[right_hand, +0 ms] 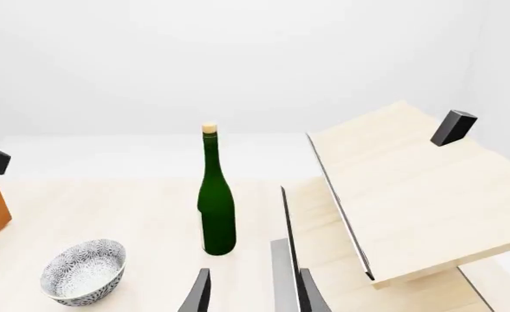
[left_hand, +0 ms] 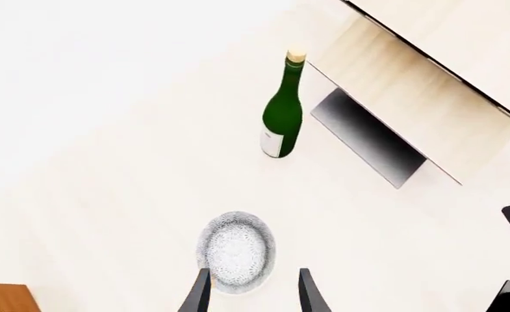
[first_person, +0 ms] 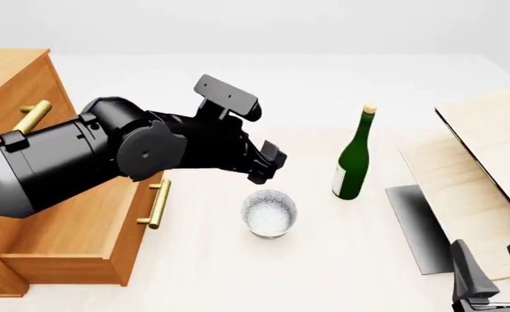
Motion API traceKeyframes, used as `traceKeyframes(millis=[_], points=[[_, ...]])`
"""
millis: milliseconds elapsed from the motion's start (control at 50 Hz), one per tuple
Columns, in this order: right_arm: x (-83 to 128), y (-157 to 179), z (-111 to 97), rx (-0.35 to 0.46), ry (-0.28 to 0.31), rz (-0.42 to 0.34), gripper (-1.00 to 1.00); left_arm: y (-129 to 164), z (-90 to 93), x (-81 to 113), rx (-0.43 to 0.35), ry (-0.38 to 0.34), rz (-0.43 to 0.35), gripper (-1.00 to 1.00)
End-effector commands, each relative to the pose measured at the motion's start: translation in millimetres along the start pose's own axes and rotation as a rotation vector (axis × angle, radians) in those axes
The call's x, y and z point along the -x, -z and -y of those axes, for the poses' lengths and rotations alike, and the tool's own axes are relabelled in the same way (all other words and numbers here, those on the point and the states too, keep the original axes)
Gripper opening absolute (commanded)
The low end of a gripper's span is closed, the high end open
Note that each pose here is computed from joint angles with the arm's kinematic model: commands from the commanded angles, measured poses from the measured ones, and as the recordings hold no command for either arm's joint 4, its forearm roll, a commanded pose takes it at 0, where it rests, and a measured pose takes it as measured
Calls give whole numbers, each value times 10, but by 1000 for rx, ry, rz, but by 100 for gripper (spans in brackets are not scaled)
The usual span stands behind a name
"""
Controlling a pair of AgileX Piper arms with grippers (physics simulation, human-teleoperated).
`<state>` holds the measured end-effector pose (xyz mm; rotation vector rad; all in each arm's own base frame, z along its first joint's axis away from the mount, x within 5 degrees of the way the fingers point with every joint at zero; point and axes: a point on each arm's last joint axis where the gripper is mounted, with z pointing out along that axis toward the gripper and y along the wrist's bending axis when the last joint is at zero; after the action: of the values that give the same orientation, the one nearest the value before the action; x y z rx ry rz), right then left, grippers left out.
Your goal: Put the bowl in the bottom drawer of the cabinet.
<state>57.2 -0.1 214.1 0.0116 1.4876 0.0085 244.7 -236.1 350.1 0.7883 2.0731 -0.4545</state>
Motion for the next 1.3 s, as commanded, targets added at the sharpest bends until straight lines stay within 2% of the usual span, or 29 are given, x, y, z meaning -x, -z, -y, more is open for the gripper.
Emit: traceKeyframes(millis=[20,620,880,1140,1300], points=[[0,0,0,0,0,0,100,-119,-46,3,12,20,-24,100],[0,0,0,0,0,0,100,-452,-145,-27,34,55,-55,100],[0,0,0,0,0,0,100,-662,-3,-98,7,70,-102,100],[0,0,0,0,0,0,100,-787,-28,-109,15,77,-134,100],[0,0,0,0,0,0,100,-901,58,-228,2,80,-172,100]])
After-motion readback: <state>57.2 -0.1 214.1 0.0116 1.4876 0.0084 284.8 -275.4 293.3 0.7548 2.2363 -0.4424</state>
